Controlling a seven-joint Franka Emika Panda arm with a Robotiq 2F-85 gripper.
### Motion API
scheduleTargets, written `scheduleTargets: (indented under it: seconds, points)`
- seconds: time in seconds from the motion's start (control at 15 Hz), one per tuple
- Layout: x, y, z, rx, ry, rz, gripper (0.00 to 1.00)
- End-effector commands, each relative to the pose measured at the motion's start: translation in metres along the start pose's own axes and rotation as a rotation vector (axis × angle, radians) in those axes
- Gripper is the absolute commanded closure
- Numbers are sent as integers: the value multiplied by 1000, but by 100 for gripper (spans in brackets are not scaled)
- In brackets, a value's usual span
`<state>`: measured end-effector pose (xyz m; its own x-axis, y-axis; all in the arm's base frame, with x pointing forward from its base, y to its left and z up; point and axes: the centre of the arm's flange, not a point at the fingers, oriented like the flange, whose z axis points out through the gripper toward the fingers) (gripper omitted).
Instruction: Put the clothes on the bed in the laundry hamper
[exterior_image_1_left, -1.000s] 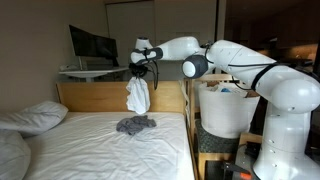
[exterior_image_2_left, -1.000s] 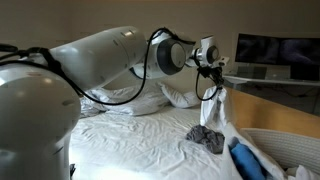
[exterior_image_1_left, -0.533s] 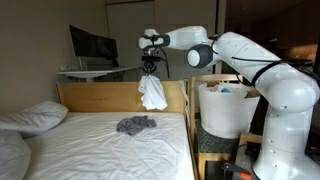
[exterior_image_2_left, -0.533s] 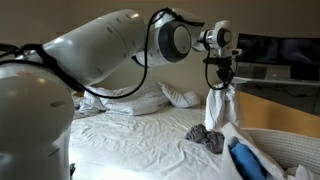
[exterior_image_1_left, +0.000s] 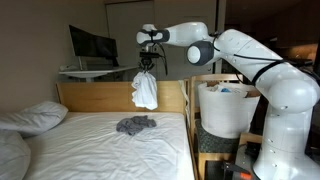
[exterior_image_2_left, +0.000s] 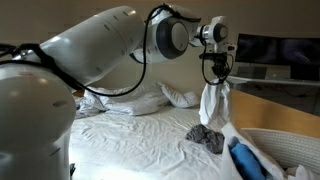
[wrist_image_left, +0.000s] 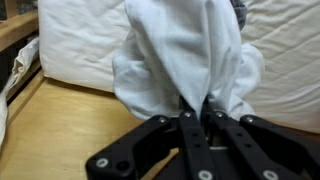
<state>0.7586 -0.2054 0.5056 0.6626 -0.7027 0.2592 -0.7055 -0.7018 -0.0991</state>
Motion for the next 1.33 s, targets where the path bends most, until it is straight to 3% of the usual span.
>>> scheduleTargets:
  seconds: [0.0,0.13,0.33,0.53,0.67,0.8,1.07,1.13,1.27]
  points:
    - [0,0,0,2,1,0,97]
    - [-15,16,0,-9,-43,-60,97]
    - [-33,57,-34,31,-78,-207,97]
    - [-7,91,-72,23,-78,-262,97]
    - [-1,132,-86,-43,-138,-242,97]
    - [-5,178,-80,-151,-239,-210,97]
    - [-2,254,-76,-278,-412,-160,97]
    - [-21,240,-67,-261,-415,-150,97]
    - [-10,225,-71,-195,-366,-137,97]
